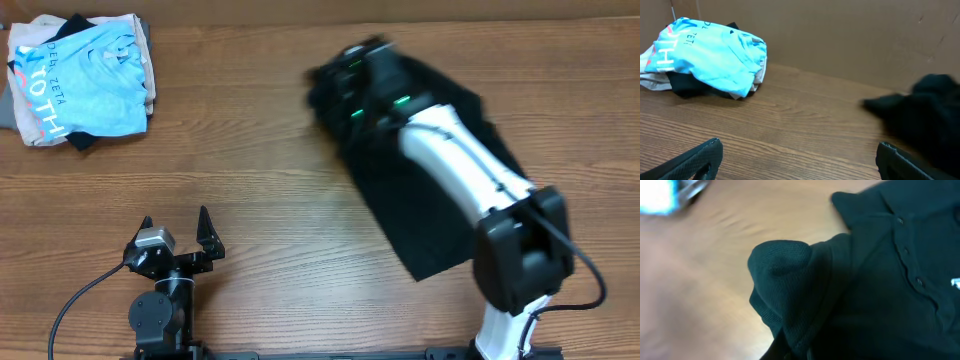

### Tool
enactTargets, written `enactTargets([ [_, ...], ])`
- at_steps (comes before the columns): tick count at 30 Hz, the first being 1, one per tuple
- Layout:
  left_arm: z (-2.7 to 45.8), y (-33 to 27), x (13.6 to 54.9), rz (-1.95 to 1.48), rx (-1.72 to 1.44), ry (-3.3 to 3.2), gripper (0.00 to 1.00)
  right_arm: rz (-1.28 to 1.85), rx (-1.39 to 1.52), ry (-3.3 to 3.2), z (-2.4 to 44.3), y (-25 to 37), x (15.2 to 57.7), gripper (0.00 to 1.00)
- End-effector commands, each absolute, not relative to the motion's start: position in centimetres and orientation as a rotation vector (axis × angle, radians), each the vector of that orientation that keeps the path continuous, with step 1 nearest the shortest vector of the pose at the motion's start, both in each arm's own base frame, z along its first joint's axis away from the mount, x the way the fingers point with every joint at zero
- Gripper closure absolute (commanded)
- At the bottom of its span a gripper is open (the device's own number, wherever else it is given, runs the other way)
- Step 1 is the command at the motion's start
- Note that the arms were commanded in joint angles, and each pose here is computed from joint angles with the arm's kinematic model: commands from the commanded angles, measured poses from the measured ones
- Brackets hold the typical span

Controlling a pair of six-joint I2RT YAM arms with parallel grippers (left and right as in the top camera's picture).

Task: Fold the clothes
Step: 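Drag the black shirt with the right gripper to the table center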

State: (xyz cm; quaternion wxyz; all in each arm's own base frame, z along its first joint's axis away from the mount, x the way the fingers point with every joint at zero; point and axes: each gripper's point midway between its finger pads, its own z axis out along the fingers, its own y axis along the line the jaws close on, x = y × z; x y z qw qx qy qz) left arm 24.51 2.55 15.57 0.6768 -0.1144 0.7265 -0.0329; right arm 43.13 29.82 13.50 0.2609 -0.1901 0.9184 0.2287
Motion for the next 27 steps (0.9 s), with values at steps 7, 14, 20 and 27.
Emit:
enactTargets([
  [7, 15.7, 3.0, 24.4, -0.047, -0.264, 1.623, 0.00, 0.766, -0.607, 2.479, 16.3, 37.3, 37.9, 0.81],
  [14, 15.7, 3.0, 24.4, -0.047, -0.265, 1.624, 0.00, 0.558, -0.380, 2.540, 21.2, 28.9, 41.6, 0.00],
  [20, 15.7, 3.0, 24.4, -0.047, -0.265, 1.624, 0.00, 0.422, -0.126, 2.652, 23.3, 18.9, 42.6, 0.00],
  [27, 15.7, 3.0, 24.4, -0.047, -0.265, 1.624, 0.00, 0.388, 0.087, 2.957, 19.9, 12.5, 37.8, 0.00],
])
